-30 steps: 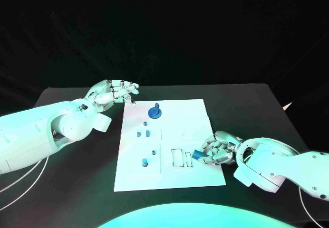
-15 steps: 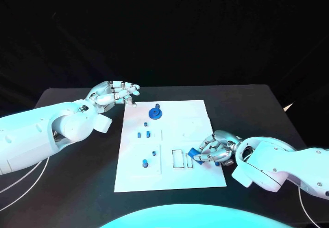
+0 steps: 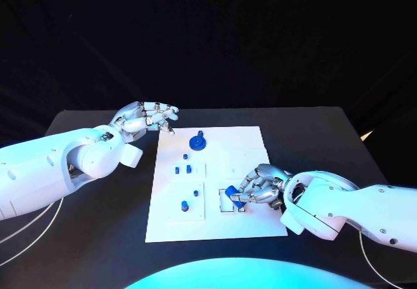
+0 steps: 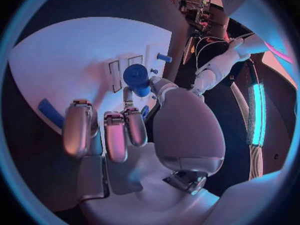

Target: Assemble the parts on the task board

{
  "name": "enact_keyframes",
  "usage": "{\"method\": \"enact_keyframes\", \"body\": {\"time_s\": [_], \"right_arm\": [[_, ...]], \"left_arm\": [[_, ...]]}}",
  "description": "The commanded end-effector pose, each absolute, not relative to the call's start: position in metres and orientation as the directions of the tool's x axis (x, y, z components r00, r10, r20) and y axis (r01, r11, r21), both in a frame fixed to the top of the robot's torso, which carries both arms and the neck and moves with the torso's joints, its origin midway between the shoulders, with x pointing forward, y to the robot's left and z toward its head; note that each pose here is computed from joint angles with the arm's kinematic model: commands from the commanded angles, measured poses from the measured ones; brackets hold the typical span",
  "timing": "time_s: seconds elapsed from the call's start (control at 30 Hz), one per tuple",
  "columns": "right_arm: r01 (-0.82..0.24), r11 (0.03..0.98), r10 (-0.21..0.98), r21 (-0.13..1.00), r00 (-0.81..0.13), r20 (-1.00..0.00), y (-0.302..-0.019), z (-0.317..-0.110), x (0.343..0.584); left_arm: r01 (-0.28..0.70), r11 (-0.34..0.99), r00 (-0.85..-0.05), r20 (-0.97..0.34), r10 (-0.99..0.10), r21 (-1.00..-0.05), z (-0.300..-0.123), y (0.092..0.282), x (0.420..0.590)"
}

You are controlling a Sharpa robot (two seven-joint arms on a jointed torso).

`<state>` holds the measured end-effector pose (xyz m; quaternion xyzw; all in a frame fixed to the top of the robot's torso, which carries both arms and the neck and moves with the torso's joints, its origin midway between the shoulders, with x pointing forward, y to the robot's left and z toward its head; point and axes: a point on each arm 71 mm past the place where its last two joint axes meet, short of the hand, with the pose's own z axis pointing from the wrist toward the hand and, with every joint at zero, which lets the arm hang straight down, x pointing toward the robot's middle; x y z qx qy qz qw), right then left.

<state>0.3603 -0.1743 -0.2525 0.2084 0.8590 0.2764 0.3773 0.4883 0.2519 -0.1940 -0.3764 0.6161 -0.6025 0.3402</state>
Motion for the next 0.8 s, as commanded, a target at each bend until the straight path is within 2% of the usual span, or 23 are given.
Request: {"method": "enact_keyframes", "body": {"time_s": [0.03,0.3,0.8], "right_arm": [[0.099,0.786,0.526,0.611,-0.626,-0.575,-0.17,-0.253,0.363],[0.083,0.811,0.484,0.579,-0.651,-0.585,-0.163,-0.261,0.365],[0.061,0.83,0.465,0.554,-0.622,-0.63,-0.16,-0.264,0.371]], "left_arm": [[-0.05,-0.025,-0.505,0.047,-0.862,-0.998,-0.193,0.249,0.487],[-0.052,-0.025,-0.507,0.048,-0.861,-0.998,-0.193,0.25,0.487],[-0.054,-0.025,-0.508,0.048,-0.86,-0.998,-0.193,0.25,0.486]]}}
